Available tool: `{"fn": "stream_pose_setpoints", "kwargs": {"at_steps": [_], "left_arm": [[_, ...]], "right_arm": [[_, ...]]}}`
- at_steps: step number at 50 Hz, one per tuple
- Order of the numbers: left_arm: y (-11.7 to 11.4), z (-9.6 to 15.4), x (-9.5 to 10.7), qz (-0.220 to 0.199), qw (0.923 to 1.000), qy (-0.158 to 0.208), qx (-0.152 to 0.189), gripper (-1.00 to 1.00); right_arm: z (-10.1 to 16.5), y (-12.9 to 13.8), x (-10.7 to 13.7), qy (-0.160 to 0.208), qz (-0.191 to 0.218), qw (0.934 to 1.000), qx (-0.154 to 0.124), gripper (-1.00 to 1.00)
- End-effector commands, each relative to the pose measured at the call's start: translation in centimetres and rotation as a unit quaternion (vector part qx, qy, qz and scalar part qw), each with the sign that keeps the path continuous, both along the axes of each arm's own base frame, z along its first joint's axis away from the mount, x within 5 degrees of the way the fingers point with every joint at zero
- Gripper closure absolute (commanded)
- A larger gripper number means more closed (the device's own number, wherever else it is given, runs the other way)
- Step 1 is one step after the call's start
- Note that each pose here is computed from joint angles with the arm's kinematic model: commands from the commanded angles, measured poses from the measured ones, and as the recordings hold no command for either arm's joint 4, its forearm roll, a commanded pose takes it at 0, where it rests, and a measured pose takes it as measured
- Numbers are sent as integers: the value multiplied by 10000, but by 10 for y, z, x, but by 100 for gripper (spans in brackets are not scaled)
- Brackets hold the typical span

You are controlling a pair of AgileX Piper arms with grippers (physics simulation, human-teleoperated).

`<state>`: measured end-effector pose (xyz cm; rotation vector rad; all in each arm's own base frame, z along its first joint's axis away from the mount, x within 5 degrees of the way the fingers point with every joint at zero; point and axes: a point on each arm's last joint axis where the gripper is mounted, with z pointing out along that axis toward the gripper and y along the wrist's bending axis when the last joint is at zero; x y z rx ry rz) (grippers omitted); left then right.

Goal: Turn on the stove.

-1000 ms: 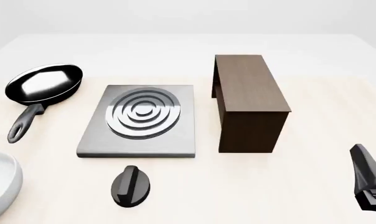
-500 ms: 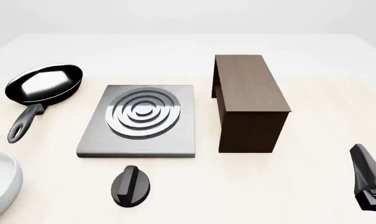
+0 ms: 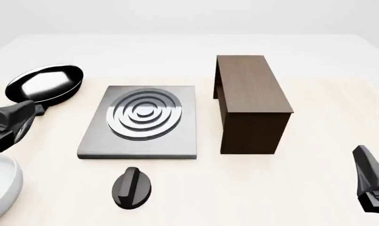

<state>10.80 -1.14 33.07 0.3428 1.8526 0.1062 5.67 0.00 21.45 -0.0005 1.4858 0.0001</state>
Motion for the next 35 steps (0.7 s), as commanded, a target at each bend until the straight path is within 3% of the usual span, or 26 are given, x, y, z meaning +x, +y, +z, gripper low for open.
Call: {"fn": "stream_pose_setpoints", "kwargs": {"at_steps": [1, 9, 19, 35], "left_arm": [[0, -34, 10, -45, 9996, 114, 273, -100], [0, -55, 21, -67, 9987, 281, 419, -100], [-2, -73, 22, -160, 9975, 410, 550, -100], [-3, -89, 26, -204, 9962, 614, 584, -100]], "right_arm": [[0, 0, 0, 1, 5, 10000, -2, -100], [0, 0, 0, 1, 6, 10000, -1, -100], [0, 0, 0, 3, 7, 10000, -3, -100], [0, 0, 0, 3, 7, 10000, -4, -100]]}}
